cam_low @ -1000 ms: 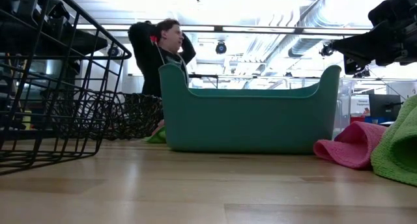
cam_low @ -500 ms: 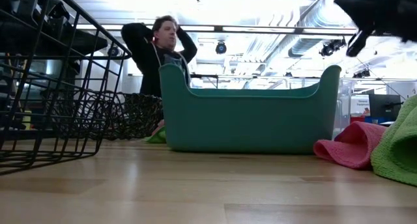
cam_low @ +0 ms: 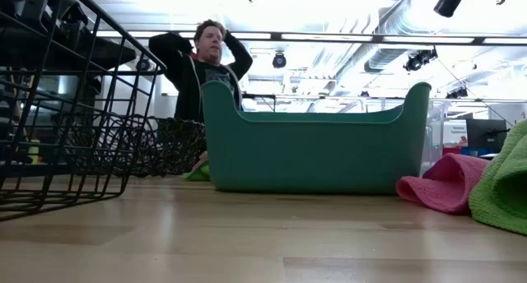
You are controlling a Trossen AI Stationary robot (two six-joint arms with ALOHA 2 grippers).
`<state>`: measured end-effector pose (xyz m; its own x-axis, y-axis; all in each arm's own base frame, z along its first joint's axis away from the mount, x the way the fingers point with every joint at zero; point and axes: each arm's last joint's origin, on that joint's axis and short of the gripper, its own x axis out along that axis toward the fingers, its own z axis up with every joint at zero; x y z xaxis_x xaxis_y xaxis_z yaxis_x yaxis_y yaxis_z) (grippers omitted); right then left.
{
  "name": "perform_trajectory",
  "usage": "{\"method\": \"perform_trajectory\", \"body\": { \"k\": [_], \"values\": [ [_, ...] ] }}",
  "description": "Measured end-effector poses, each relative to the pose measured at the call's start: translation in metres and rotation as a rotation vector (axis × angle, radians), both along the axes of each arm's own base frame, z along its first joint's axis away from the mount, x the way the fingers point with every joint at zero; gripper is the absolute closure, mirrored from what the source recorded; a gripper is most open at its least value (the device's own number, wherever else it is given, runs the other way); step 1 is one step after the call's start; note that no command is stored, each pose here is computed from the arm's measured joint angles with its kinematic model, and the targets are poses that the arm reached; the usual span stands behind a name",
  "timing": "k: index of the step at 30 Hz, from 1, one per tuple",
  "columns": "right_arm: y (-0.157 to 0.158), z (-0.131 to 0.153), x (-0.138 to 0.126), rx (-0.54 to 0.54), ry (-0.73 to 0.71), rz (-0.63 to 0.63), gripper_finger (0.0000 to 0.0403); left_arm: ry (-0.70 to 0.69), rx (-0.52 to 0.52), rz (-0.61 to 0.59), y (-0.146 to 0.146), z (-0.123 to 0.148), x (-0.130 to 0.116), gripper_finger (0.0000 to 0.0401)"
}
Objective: Sort microfiber towel by color & place in baskets
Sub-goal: Put the green microfiber cloth into the transparent bin
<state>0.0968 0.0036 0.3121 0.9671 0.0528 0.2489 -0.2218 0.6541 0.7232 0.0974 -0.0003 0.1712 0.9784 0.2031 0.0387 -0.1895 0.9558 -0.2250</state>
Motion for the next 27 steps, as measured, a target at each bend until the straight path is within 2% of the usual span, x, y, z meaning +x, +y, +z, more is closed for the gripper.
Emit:
{"method": "perform_trajectory", "body": {
  "k": [4,6,9,12,18,21,27],
  "values": [
    [0.011,0.010,0.011,0.039,0.610,0.210,0.0343,0.001,0.000,0.000,0.000,0.000,0.000,0.0401],
    [0.019,0.012,0.016,0.036,0.853,0.314,0.0318,0.000,0.000,0.000,0.000,0.000,0.000,0.0401],
    [0.031,0.013,0.021,0.009,1.145,0.404,0.0284,0.000,0.000,0.000,0.000,0.000,0.000,0.0401],
    [0.041,0.011,0.026,-0.025,1.352,0.432,0.0259,-0.001,0.000,0.000,0.000,0.000,0.000,0.0401],
    [0.063,-0.013,0.038,0.032,1.599,0.394,0.0228,0.000,0.000,0.000,0.000,0.000,0.000,0.0401],
    [0.071,-0.026,0.045,0.040,1.661,0.362,0.0221,0.000,0.000,0.000,0.000,0.000,0.000,0.0401],
    [0.075,-0.043,0.058,0.026,1.716,0.193,0.0219,0.000,0.000,0.000,0.000,0.000,0.000,0.0401]
  ]
}}
